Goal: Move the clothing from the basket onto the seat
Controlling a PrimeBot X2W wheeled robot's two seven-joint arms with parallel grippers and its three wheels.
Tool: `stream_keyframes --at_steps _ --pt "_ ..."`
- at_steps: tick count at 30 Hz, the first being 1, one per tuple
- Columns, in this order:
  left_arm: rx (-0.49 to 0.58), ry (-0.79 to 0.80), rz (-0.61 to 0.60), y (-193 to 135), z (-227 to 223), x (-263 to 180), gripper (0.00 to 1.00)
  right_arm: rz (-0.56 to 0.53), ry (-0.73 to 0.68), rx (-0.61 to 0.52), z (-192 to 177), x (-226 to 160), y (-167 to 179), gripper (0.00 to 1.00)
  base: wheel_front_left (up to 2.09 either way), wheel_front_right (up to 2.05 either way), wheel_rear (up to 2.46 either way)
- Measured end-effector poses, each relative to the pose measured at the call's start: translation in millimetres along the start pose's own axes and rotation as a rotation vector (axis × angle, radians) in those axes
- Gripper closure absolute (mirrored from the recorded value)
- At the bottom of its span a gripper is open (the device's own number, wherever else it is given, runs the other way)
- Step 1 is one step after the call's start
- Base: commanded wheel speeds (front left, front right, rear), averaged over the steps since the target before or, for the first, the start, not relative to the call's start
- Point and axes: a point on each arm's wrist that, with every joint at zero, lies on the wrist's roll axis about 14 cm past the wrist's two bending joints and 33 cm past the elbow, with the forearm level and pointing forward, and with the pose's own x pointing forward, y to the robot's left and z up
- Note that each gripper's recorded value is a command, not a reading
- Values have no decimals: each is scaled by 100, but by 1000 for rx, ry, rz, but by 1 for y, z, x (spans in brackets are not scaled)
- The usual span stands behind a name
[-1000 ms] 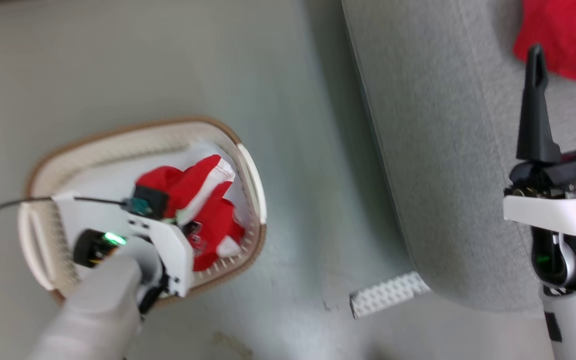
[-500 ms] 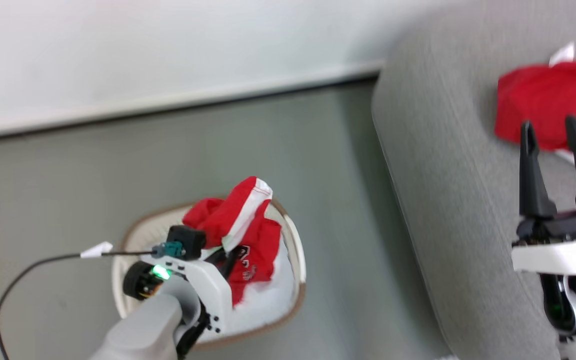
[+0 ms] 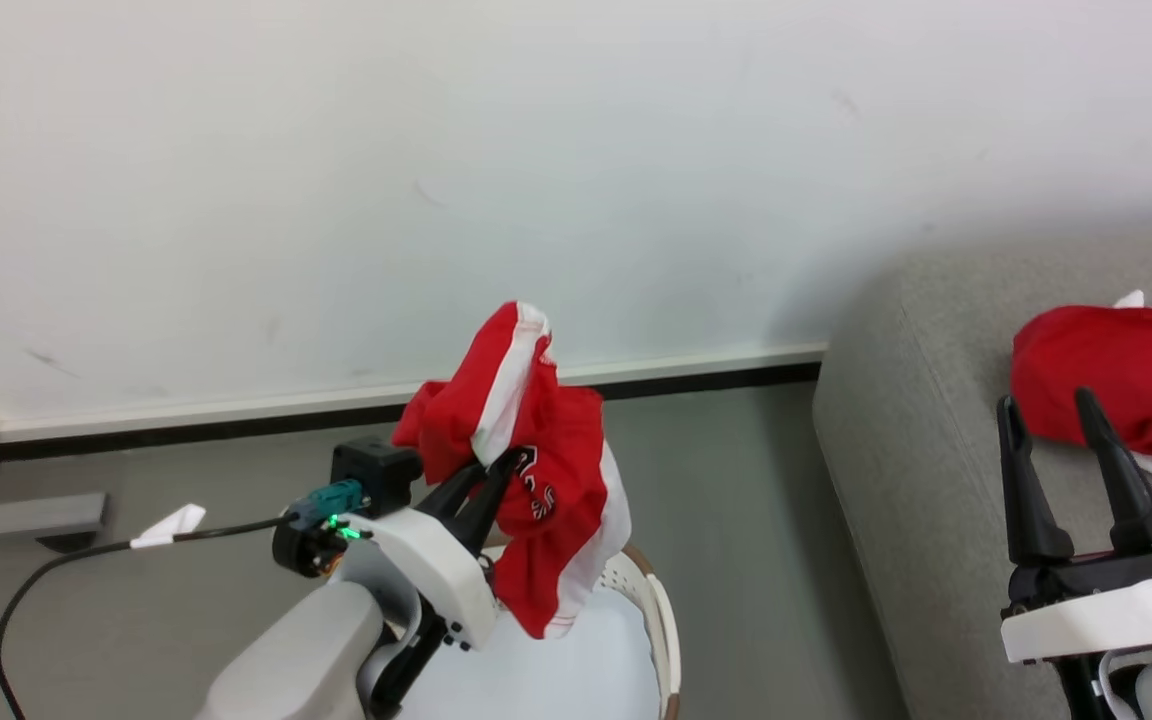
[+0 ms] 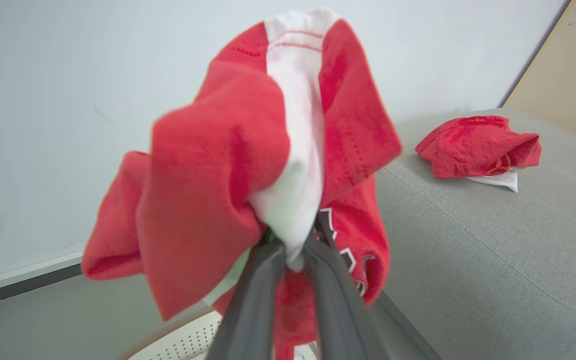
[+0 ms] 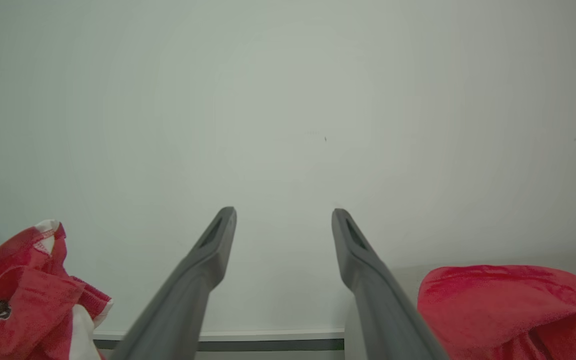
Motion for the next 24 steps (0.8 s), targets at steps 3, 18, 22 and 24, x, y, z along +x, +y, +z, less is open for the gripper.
stream_keyframes --at_steps 3,18,22,24 --pt "39 -85 11 -1 29 -9 100 28 4 14 -1 -2 11 0 0 0 0" --pt "91 -290 -21 -20 96 -32 100 81 81 61 -28 -13 36 0 0 0 0" --pt "93 -295 -24 -22 99 -33 100 95 88 67 -31 -13 40 0 0 0 0" --pt "93 -298 -25 -22 100 -34 100 117 90 67 -30 -12 46 0 0 0 0"
